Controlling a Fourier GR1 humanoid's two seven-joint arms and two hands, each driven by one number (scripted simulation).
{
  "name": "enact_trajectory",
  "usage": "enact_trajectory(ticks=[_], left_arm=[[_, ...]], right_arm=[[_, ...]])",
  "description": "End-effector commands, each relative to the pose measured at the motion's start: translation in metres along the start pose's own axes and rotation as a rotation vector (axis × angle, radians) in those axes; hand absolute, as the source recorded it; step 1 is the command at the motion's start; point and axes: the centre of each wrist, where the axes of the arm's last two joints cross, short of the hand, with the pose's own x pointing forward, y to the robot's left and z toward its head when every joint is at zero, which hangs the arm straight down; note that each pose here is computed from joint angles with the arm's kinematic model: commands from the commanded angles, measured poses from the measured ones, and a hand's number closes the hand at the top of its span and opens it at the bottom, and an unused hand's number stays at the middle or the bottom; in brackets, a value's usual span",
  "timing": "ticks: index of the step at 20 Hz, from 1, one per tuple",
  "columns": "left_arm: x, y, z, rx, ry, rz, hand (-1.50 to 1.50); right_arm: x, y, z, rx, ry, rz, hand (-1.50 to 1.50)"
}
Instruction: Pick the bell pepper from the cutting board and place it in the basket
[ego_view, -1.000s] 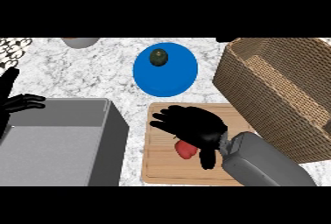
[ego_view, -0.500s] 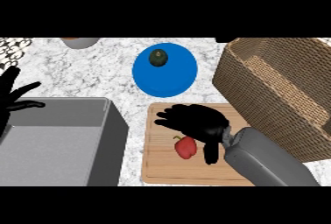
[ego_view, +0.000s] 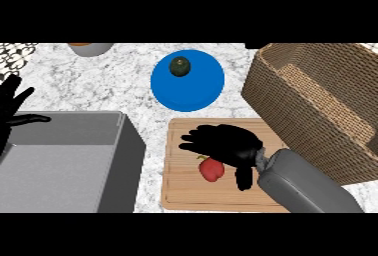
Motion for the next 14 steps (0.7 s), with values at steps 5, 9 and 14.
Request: enact_trajectory(ticks=[5,9,14], left_arm=[[-0.028,-0.051,0.003,-0.072,0.117,0.088,0.0],[-0.036,-0.049,0.005,-0.079,0.126,0.086,0.0],[-0.032,-0.036,0.002,-0.067,0.12,0.084,0.0]], right_arm=[[-0.001,0.01,-0.01,-0.011,0.042,0.068,-1.5],[-0.005,0.017,-0.009,0.01,0.05,0.089,-1.5],[-0.005,0.037,-0.019,0.051,0.033,0.197,1.5]])
